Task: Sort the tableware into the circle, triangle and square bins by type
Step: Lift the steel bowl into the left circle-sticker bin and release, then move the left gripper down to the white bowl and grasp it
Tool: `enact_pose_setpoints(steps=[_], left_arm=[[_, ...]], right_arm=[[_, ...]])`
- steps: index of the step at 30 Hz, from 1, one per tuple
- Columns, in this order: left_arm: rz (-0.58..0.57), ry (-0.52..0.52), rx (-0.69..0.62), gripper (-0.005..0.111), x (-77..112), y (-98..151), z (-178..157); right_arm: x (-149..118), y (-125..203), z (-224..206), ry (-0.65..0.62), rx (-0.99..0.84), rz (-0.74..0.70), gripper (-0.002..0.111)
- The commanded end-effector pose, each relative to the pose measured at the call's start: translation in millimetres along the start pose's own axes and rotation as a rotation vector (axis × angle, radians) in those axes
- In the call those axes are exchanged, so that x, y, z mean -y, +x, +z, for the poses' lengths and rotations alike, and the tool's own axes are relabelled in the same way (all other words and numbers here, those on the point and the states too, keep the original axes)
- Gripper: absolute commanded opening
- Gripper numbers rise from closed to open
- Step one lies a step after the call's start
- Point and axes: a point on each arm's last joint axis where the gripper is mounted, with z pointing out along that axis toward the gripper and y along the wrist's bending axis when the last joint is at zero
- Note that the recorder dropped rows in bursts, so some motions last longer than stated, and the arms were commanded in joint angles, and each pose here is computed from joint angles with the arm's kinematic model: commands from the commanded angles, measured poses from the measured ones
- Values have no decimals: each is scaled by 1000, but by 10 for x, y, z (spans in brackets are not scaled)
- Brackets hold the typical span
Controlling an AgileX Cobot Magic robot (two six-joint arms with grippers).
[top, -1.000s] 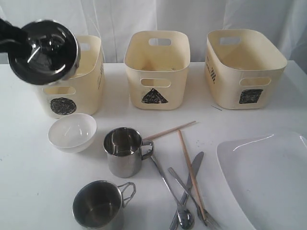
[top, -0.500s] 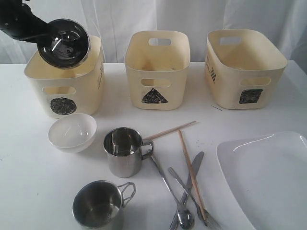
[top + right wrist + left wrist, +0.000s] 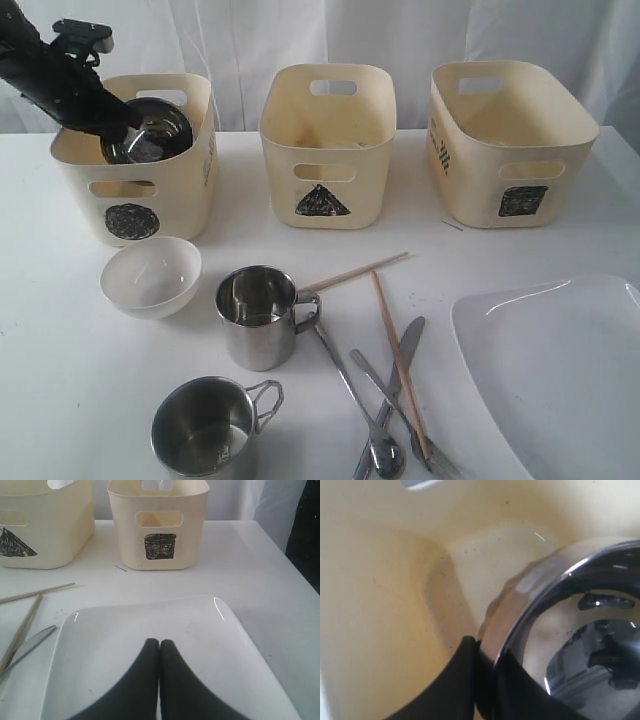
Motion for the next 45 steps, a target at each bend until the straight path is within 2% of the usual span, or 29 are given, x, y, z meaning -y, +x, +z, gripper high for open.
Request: enact_pose_setpoints(steps=[1, 4, 7, 9, 13, 18, 20, 23, 26, 33, 41, 45], left_arm=[[-25, 21, -27, 0, -20, 38, 35], [-23, 20, -15, 6, -20, 23, 24], [-53, 42, -1, 37, 2, 7, 16], [-88, 58, -11, 50, 22, 2, -27], [-87, 66, -1, 46, 69, -80, -290], [-50, 83, 17, 44, 183, -203, -849], [-52, 117, 25, 44, 266, -238, -1107], [-23, 223, 50, 44, 443, -265, -1475], [-5, 203, 82, 43, 524, -223, -1796], [-6, 181, 74, 40, 730, 127, -2263], [-68, 177, 28, 40, 957, 789, -2417], [-88, 156, 51, 40, 1068, 1111, -2521]], right_arm=[[-1, 7, 3, -2, 12, -1, 0], [-1, 7, 3, -2, 12, -1, 0], [-1, 7, 3, -2, 12, -1, 0], [-1, 7, 3, -2, 12, -1, 0], [-1, 7, 3, -2, 12, -1, 0], [-1, 7, 3, -2, 12, -1, 0], [-1, 7, 3, -2, 12, -1, 0], [-1, 7, 3, -2, 12, -1, 0], [-1, 7, 3, -2, 12, -1, 0], [-1, 7, 3, -2, 12, -1, 0], [-1, 7, 3, -2, 12, -1, 0], [-1, 7, 3, -2, 12, -1, 0]])
